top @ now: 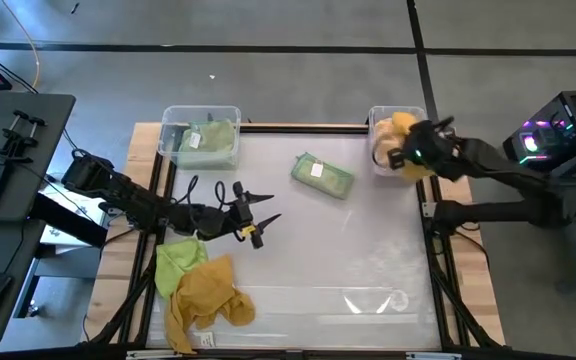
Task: Sort towels by color in basket
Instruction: Put the right yellow kitchen towel into the right transparent bin
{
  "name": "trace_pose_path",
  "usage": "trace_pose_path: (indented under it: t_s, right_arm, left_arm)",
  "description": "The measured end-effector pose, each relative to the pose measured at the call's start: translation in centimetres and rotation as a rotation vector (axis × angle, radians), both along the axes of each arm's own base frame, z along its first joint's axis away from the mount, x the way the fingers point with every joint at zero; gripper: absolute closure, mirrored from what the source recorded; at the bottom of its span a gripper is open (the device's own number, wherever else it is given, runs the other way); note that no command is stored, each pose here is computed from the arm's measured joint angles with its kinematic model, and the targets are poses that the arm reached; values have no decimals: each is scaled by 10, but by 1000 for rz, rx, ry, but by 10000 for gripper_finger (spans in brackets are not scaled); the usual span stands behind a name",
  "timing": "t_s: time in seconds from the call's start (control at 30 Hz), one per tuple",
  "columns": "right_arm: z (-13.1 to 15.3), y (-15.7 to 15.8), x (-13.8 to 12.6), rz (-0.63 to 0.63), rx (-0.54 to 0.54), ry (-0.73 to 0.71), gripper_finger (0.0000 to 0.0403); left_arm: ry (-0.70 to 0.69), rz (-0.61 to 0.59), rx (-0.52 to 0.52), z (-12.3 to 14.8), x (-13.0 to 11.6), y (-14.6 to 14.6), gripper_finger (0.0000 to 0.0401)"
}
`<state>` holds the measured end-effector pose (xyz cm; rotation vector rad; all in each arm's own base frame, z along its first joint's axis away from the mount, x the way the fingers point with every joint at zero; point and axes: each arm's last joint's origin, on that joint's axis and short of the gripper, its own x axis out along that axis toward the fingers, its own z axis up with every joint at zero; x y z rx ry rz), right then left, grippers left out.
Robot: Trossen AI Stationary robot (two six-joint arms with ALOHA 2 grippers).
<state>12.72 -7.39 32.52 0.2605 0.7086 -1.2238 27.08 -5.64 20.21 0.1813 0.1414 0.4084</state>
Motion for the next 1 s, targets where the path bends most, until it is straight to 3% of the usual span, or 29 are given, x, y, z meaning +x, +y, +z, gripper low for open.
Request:
trace_pose_path:
  t_s: [0.2,0.33,0.6,0.77,1.0]
  right_arm:
    - [-41,-56,9,-99,-9,77,388]
    - [-73,-85,10,-76,77,88,387]
    - [-124,-105,4,-60,210,183,356]
    - [-114,-106,5,-28,209,180,292]
    - [-61,-94,0,-37,233,160,242]
  left_arm:
    - [-5,-27,-21,0,1,2,160]
    - [-10,-37,-37,0,1,2,160]
    - [-15,-35,-60,-1,1,2,160]
    - [-16,-35,-60,-1,1,2,160]
    - [-21,-34,-61,0,1,2,160]
